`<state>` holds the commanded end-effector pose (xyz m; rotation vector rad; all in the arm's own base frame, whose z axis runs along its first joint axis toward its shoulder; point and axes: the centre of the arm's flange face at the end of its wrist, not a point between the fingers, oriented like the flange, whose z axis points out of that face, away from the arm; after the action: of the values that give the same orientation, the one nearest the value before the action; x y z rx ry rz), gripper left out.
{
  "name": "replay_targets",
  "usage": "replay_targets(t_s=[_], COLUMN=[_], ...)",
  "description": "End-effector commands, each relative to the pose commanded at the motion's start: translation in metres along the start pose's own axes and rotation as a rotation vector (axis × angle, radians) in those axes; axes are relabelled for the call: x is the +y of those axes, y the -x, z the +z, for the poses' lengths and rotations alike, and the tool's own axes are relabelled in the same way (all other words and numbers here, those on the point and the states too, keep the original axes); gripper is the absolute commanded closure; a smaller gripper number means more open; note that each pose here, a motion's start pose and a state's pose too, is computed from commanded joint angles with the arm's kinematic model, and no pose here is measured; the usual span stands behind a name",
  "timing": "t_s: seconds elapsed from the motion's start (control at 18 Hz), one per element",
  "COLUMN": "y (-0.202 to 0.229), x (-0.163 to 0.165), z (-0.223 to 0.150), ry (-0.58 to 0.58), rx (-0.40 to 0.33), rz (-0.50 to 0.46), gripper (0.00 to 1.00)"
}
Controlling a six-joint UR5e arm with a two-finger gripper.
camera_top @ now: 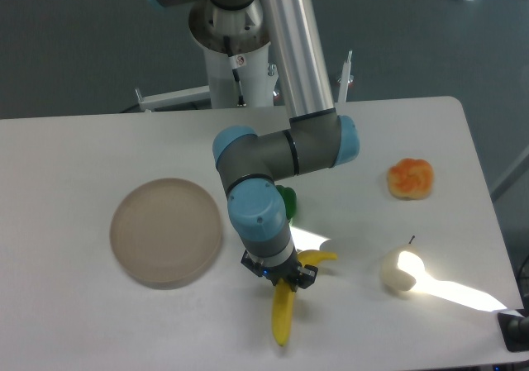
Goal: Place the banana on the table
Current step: 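Lower the banana onto the table beside the green pepper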
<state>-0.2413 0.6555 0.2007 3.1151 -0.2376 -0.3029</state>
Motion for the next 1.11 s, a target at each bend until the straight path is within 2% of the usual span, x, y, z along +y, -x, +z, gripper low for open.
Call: replay_targets(t_s=[0.56,0.94,1.11], y=[-0.003,-0.005,-0.006], x=[0.004,0.011,0.012], z=[0.000,0.002,0.004], ry=[0.014,0.036,0.039], rx=[-0.008,-0.012,-0.010], rz=[0.032,0.129,0.137], gripper=[0.61,0.61,0.61])
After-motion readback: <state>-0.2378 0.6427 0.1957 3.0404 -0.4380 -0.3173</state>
